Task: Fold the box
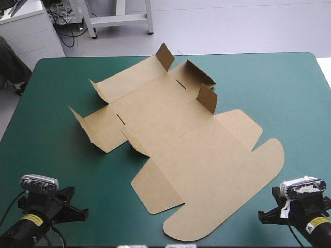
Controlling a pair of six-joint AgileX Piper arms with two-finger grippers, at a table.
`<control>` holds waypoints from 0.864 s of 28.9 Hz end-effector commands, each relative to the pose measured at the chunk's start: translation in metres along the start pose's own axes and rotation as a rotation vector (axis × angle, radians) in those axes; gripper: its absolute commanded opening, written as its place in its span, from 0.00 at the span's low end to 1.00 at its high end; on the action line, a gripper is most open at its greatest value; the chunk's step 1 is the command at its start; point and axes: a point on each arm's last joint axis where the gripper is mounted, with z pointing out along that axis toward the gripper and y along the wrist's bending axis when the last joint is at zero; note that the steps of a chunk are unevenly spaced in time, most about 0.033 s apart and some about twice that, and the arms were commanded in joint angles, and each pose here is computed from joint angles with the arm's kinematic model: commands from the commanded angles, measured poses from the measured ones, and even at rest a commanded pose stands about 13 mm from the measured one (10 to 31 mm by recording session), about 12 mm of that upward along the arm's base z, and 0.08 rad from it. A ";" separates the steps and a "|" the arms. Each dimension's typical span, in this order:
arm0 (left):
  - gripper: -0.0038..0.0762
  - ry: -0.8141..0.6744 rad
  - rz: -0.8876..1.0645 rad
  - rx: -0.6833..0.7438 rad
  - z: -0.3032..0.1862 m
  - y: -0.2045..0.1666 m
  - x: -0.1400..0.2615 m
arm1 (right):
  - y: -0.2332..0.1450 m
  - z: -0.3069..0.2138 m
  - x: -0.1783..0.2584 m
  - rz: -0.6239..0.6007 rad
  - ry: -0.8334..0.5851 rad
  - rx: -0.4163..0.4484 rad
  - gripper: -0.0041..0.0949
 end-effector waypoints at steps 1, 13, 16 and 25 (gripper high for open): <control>0.01 -0.069 -0.016 -0.001 -0.003 0.000 -0.012 | -0.001 -0.003 -0.012 -0.036 -0.069 0.015 0.02; 0.01 -0.069 -0.016 -0.001 -0.003 0.000 -0.012 | -0.002 -0.017 -0.032 -0.071 -0.133 0.036 0.07; 0.01 -0.069 -0.016 -0.001 -0.003 0.000 -0.012 | -0.004 -0.019 -0.048 -0.085 -0.132 0.052 0.15; 0.01 -0.069 -0.016 -0.001 -0.003 0.000 -0.012 | -0.005 -0.008 -0.114 -0.081 -0.065 0.042 0.54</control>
